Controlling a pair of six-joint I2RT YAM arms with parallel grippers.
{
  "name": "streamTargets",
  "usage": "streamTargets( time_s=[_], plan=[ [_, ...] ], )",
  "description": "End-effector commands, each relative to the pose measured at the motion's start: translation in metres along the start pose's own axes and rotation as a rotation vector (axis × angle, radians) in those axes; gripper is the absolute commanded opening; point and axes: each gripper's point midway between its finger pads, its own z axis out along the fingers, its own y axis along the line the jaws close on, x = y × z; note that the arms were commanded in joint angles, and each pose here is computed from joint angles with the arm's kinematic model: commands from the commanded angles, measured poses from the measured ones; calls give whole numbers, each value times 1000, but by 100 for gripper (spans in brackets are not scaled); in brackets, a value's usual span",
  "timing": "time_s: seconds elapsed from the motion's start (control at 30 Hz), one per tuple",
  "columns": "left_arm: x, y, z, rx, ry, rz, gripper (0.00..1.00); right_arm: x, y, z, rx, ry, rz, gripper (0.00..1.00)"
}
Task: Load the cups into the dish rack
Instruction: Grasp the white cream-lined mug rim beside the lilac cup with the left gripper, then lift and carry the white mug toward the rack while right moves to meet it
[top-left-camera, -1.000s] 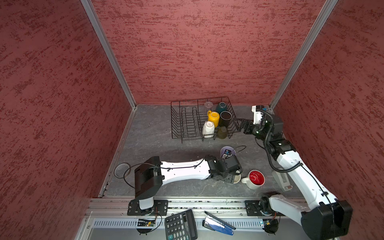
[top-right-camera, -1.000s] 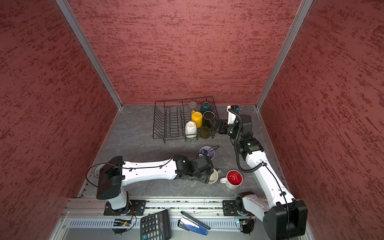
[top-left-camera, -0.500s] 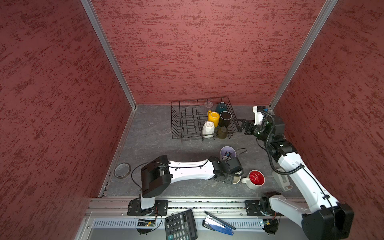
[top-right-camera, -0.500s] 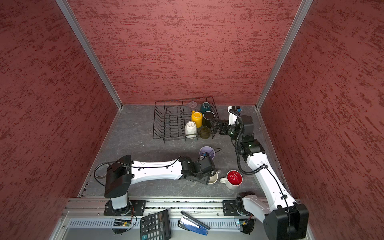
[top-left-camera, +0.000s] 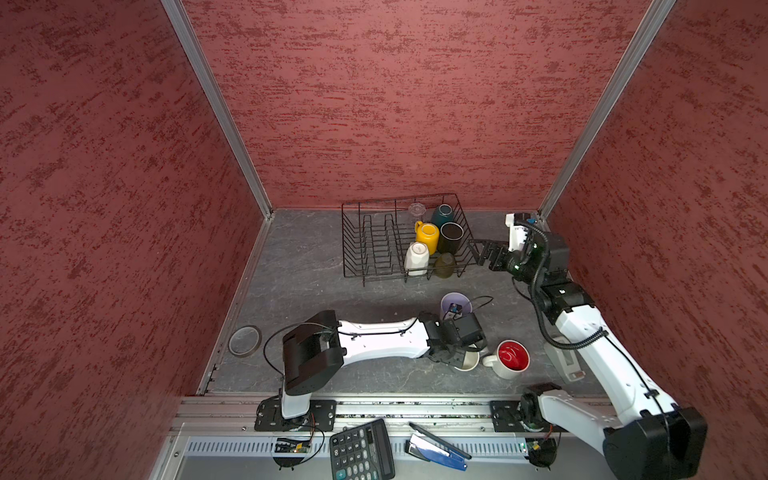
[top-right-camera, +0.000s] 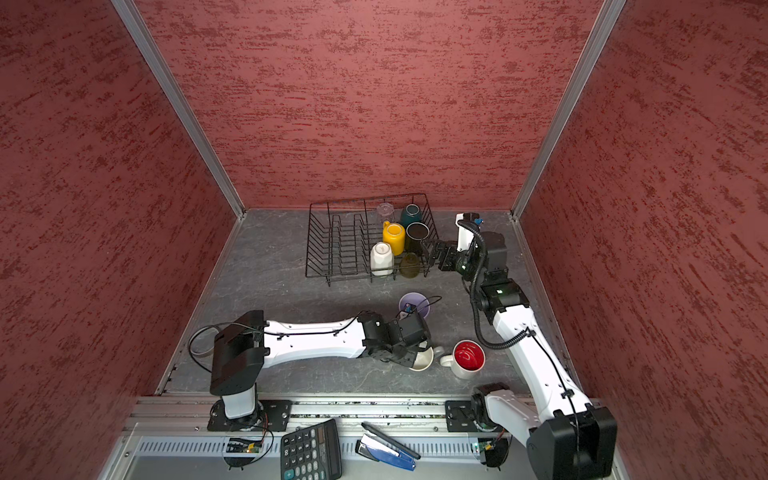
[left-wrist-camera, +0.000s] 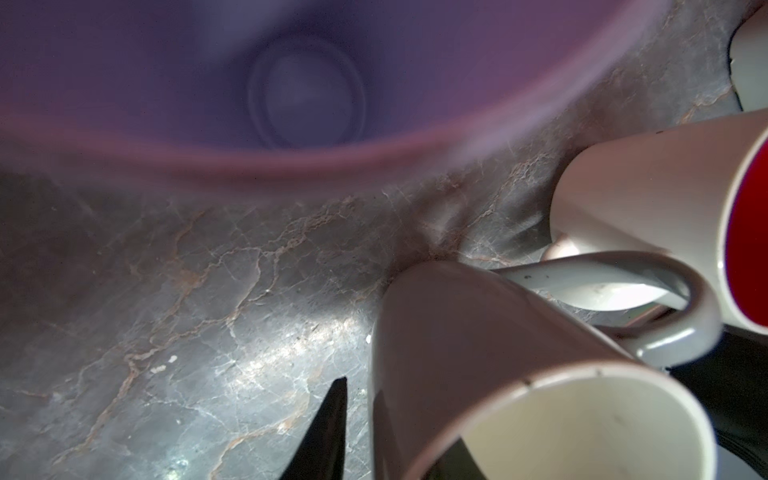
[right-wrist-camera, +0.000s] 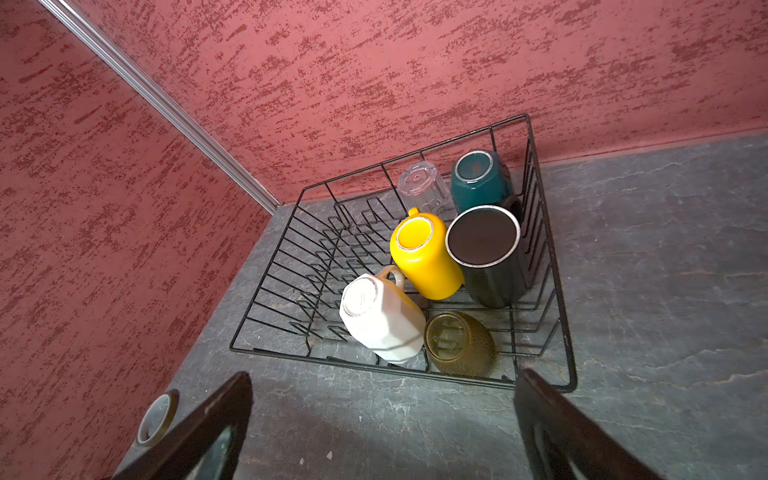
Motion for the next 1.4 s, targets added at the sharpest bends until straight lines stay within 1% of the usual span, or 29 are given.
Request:
streamTargets(
  time_s=[0.0, 0.17, 0.3, 0.43, 0.6, 0.7, 0.83, 1.0, 1.1, 1.23, 1.3, 1.37],
  plan=[
    [6, 8, 0, -24, 21, 0, 20, -2, -3, -2, 7, -13, -8, 99],
    [6, 10, -4, -25, 13, 0, 8, -2, -3, -1, 1, -10, -1, 99],
    [5, 13, -8, -26, 6, -3, 1, -1, -3, 0, -1, -9, 9, 99],
    [5, 16, -12, -19, -6, -13, 0, 0, -3, 1, -8, -6, 15, 99],
    [4, 17, -26, 34, -40, -39, 0, -1, -1, 2, -15, -5, 19, 99],
    [3, 18, -44, 100, -86, -51, 0, -2, 0, 2, -19, -7, 19, 99],
    [0, 34, -76, 194, -166, -100, 0, -5, 4, 2, -40, -9, 24, 99],
    [-11, 84, -117, 265, -276, -227, 0, -7, 12, 2, -89, -18, 25, 99],
    [-25, 109, -148, 354, -372, -280, 0, -9, 20, 2, -136, -20, 22, 99],
    [-46, 140, -188, 467, -488, -345, 0, -11, 35, 2, -224, -26, 24, 99],
    [-57, 159, -205, 517, -541, -383, 0, -12, 43, 2, -282, -35, 30, 99],
    [-69, 173, -223, 599, -590, -412, 0, -14, 54, 1, -358, -42, 39, 99]
  ],
)
